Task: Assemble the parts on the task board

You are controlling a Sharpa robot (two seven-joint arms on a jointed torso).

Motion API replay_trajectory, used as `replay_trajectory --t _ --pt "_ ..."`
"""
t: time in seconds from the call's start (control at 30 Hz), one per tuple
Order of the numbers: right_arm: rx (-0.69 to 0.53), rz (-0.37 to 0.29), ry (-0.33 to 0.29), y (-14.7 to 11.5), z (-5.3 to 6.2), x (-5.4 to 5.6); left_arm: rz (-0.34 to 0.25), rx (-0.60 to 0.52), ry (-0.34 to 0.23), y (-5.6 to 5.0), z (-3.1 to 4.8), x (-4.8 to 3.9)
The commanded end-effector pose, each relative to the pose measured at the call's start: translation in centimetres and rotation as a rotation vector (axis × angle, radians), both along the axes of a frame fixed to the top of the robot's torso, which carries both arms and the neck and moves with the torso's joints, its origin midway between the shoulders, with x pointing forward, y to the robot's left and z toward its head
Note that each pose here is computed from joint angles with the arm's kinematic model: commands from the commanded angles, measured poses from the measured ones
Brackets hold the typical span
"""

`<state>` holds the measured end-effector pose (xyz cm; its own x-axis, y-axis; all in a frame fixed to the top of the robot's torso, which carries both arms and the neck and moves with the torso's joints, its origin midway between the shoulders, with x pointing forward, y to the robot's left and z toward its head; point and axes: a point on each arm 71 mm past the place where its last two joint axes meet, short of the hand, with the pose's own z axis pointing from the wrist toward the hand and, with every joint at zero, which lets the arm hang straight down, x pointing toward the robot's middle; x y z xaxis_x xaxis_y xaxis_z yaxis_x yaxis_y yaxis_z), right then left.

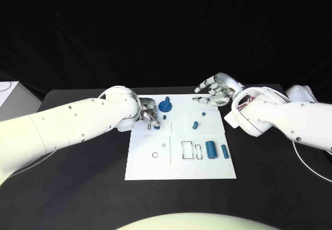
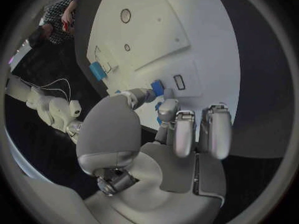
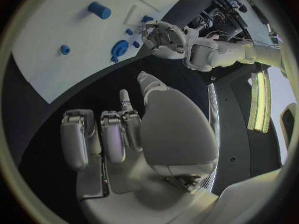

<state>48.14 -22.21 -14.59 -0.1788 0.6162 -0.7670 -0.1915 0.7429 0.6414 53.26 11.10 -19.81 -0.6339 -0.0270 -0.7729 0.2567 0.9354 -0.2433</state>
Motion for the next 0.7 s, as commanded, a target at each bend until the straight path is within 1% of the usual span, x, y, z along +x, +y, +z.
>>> replay_trajectory --t 0.03,0.7 --pt "-0.004 0.010 0.002 0.05 -0.03 -0.02 0.015 -0.009 0.040 0.00 -0.56 -0.25" --pt "-0.005 0.008 0.002 -0.01 -0.03 -0.02 0.051 -0.034 0.046 0.25 -0.54 -0.06"
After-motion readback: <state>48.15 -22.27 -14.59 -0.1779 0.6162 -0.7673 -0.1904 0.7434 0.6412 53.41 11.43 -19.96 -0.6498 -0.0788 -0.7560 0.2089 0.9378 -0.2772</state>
